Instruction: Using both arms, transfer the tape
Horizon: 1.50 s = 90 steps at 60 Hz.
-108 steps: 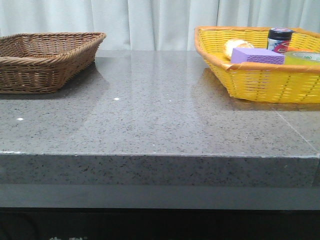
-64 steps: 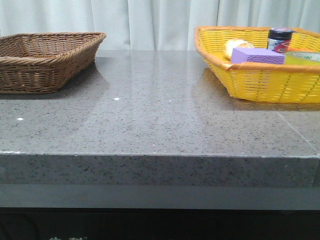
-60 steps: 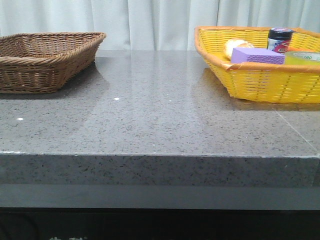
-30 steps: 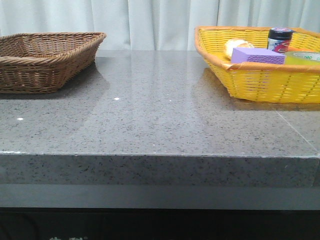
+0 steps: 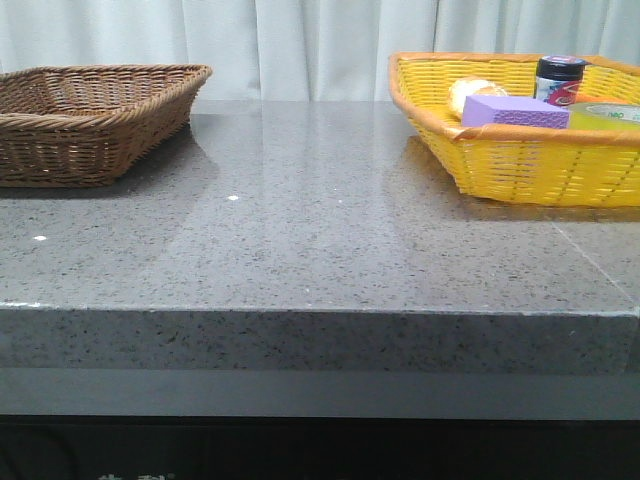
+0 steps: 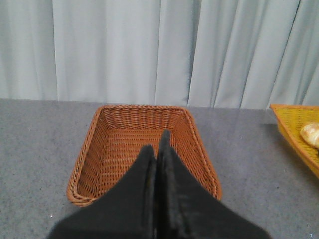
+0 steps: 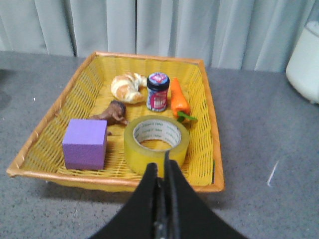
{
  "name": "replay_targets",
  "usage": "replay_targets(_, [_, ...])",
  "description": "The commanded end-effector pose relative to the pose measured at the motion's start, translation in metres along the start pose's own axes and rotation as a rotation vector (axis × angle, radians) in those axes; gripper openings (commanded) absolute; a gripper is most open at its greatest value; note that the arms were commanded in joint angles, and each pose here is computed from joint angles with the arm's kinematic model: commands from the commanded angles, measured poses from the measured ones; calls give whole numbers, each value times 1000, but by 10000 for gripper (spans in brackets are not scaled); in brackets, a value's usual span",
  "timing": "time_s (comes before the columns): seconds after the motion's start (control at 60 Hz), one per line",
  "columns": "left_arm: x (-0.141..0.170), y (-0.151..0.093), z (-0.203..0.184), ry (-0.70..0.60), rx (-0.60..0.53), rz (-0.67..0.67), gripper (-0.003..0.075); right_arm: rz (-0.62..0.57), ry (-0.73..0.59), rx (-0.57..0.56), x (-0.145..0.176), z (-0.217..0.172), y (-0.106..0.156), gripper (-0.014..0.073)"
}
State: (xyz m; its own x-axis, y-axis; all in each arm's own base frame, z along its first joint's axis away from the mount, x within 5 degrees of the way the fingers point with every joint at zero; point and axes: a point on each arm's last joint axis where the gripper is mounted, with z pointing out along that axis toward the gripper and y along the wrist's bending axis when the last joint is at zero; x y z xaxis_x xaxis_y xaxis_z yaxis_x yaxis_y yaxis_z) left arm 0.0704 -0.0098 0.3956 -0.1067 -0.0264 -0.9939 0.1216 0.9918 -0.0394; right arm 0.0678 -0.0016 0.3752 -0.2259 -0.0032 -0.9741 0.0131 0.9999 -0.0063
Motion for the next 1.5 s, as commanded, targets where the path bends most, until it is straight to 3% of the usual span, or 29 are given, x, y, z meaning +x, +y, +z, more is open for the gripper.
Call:
replay_targets(0.0, [-11, 0, 10, -26, -1, -12, -20, -10, -13, 5, -13, 13, 0, -67])
replay_targets(0.416, [3, 3, 61, 156, -11, -15, -20, -15, 180, 5, -3, 59, 1, -59])
replay_targets(0.516, [7, 4, 72, 188, -15, -10, -4, -15, 209, 5, -1, 66, 1, 45])
replay_targets(0.566, [8, 5, 76, 199, -16, -8, 48, -15, 221, 5, 0, 69, 1, 144])
replay_targets(0.633, [9, 5, 82, 204, -17, -9, 179, -16, 234, 5, 1, 72, 1, 324])
replay_targets(0.699, [10, 5, 87, 211, -18, -10, 407, -15, 251, 4, 3, 76, 2, 530])
replay_targets(0.749, [12, 6, 90, 222, -19, -10, 537, -13, 258, 3, 3, 77, 2, 608])
replay_targets(0.783, [13, 6, 92, 228, -19, -11, 571, -11, 268, 1, 4, 80, 2, 626])
replay_targets(1.033, [15, -6, 99, 244, 55, 44, 527, -2, 355, 27, -17, 97, 0, 624])
replay_targets(1.482, [19, -69, 83, 259, 442, 156, 524, 75, 584, 131, -63, 179, -28, 624])
